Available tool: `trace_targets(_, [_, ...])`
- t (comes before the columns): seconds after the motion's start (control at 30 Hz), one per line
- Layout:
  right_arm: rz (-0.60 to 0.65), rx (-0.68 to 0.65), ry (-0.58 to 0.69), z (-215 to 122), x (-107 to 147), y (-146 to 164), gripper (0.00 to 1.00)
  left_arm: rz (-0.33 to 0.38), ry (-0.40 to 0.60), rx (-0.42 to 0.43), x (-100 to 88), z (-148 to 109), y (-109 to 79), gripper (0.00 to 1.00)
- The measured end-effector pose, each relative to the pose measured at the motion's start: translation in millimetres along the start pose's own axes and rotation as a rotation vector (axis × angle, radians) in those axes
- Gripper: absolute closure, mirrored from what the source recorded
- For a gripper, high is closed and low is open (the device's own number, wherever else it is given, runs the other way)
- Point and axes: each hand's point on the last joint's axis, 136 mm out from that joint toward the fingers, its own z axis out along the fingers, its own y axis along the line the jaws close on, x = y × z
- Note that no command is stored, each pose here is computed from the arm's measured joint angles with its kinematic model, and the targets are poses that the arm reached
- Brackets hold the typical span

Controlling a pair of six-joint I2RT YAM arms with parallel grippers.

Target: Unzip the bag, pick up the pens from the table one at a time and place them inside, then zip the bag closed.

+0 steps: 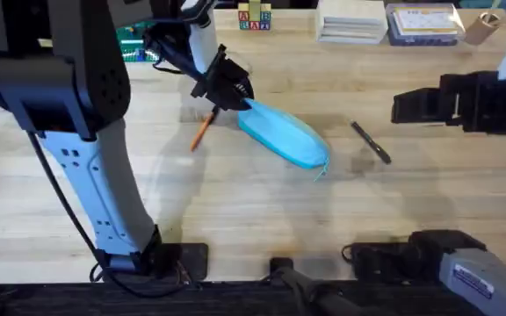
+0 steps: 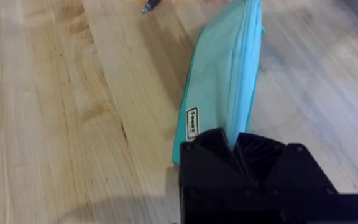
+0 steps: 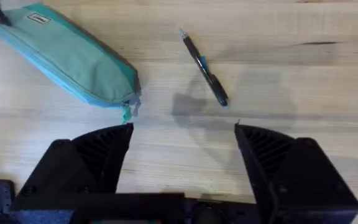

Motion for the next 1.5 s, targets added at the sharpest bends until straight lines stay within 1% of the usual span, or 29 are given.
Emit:
trace_targets(0.13, [0.0,0.0,0.004,0.0,1.1,-0.1,0.004,0.0,0.0,0.0,0.1,0.1,0.0,0.958])
trace_targets(0.37, [0.006,-0.002,0.055,-0.4,13.6,0.2,0.005,0.0,0.0,0.0,0.0,0.0,0.0,0.958])
trace_targets(0.73, [-0.037,-0.134,0.061,-2.0,15.0,22.5,0.005,0.006,0.001,-0.003,0.5,0.2,1.1,0.958])
trace_targets(1.0, [-0.047,-0.167,0.06,-1.7,15.6,27.8,0.004,0.014,0.004,-0.008,1.1,0.1,2.5,0.958])
trace_targets(1.03, [-0.047,-0.169,0.061,-0.2,17.0,28.0,0.005,0.013,0.004,-0.008,1.2,0.2,2.5,0.958])
trace_targets(1.07, [-0.045,-0.181,0.073,6.6,26.2,28.6,0.005,0.014,0.004,-0.008,1.1,0.1,2.5,0.959])
trace_targets(1.1, [-0.044,-0.186,0.073,9.1,28.9,28.9,0.005,0.014,0.004,-0.008,1.1,0.1,2.5,0.959])
trace_targets(1.5, [-0.013,-0.263,0.05,40.8,54.1,36.3,0.005,0.013,0.004,-0.008,1.2,0.2,2.5,0.958])
